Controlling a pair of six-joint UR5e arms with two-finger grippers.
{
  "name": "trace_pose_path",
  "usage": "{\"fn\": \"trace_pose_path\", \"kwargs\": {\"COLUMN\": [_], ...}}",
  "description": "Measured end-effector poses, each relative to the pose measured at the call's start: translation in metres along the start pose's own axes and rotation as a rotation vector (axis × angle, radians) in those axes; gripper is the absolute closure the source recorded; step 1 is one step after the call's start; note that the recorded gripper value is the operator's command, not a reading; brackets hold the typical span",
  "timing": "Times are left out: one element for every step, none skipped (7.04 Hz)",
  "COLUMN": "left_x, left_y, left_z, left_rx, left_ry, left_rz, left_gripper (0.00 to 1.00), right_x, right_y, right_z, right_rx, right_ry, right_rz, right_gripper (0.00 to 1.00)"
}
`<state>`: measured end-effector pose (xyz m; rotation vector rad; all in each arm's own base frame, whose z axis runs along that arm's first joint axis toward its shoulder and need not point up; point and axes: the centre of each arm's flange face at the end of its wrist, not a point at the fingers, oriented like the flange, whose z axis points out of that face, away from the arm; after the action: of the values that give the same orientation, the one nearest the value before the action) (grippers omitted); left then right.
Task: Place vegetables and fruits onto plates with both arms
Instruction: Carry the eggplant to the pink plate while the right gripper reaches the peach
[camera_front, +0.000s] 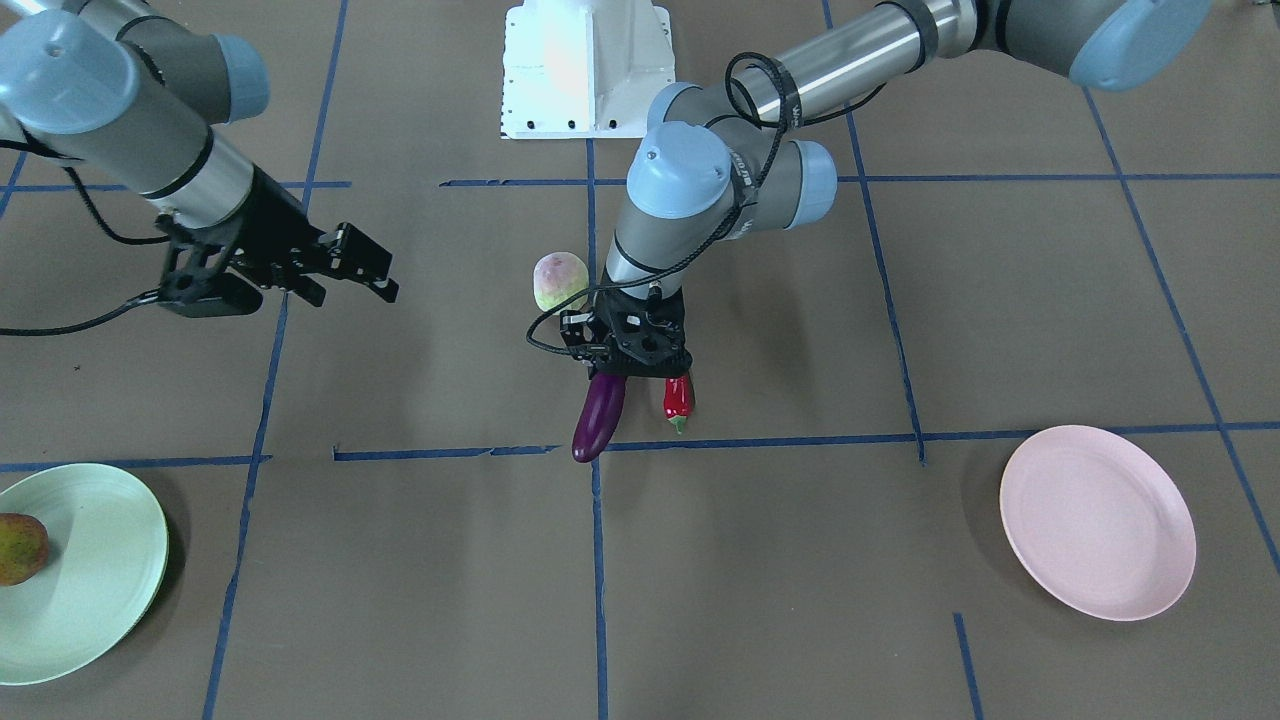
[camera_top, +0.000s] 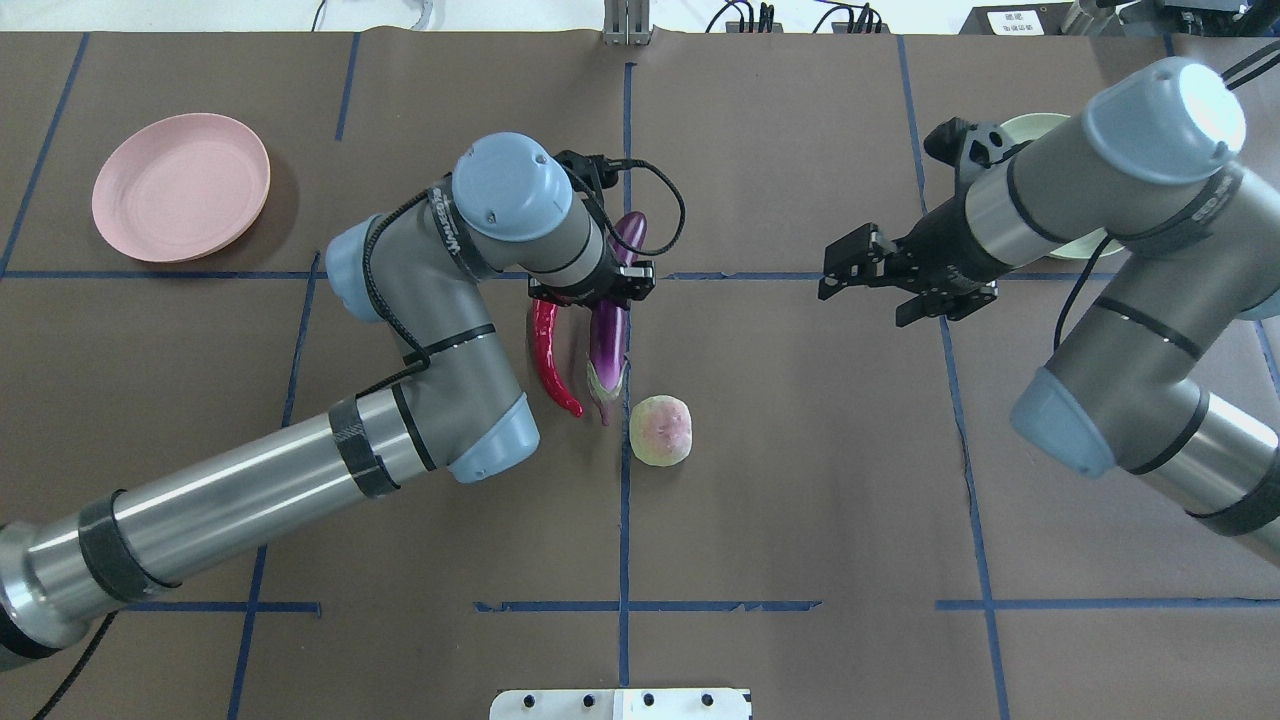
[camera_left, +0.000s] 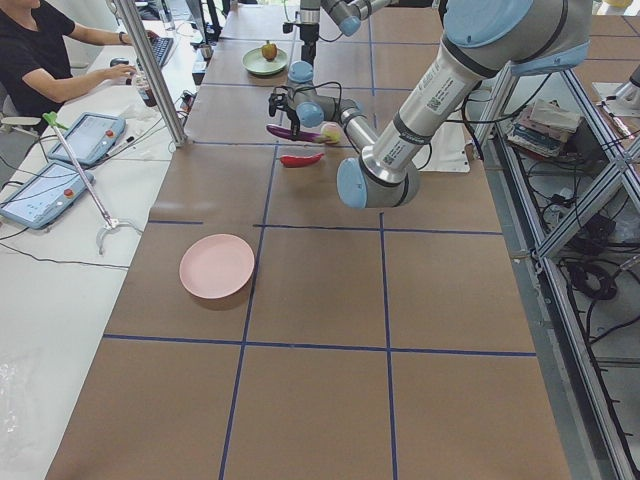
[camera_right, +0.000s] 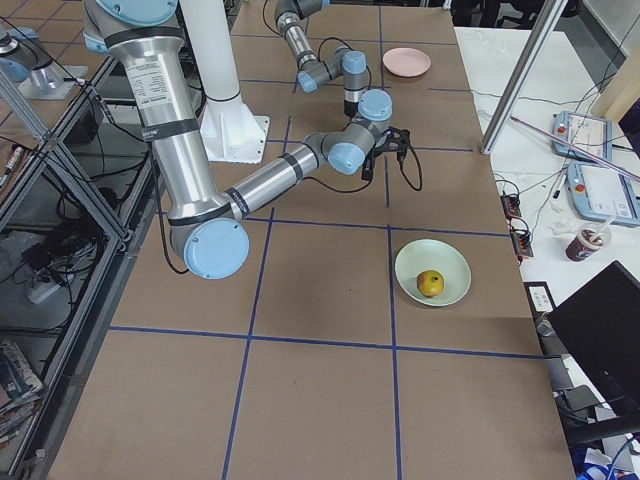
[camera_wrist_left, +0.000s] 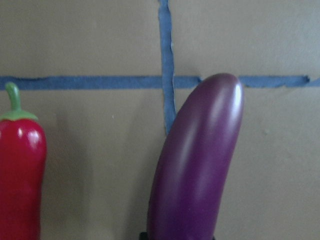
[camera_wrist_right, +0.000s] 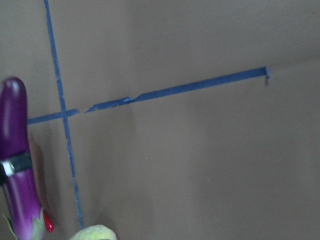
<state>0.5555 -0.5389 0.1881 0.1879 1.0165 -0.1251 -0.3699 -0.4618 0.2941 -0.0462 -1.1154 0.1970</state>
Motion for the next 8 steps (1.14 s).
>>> {"fn": "trace_pose_path", "kwargs": {"left_x": [-0.048,-0.105,-0.152,-0.199,-0.257,-0.314,-0.364,-0.408], "left_y": [-0.031,-0.057,-0.081,-0.106,-0.134,-0.159,-0.177,-0.190], "left_z": [-0.021,-0.039,-0.054,-0.064,-0.069,-0.066,-0.061,-0.055], "left_rx": [0.052,0.097,0.134,0.157,0.163,0.148,0.134,0.126], "left_ry": [-0.014,-0.042,-0.078,-0.136,-0.216,-0.299,-0.374,-0.446], "left_rz": [-0.040,-0.064,-0.038,0.025,0.081,0.112,0.108,0.089], "left_gripper": [0.97,0.97,0.95,0.94,0.92,0.91,0.84,0.01], "right_x": [-0.027,-0.053,-0.080,-0.100,-0.115,-0.125,-0.132,-0.134], "right_y": [0.030,0.056,0.075,0.090,0.099,0.104,0.109,0.114], "right_z": [0.025,0.044,0.057,0.069,0.082,0.095,0.106,0.116], "right_rx": [0.010,0.016,0.027,0.046,0.064,0.070,0.076,0.088], "right_ry": [-0.001,0.005,0.032,0.071,0.106,0.132,0.153,0.176], "right_rz": [0.026,0.053,0.072,0.077,0.075,0.074,0.069,0.061], "right_gripper": [0.00,0.00,0.00,0.00,0.00,0.00,0.00,0.00]}}
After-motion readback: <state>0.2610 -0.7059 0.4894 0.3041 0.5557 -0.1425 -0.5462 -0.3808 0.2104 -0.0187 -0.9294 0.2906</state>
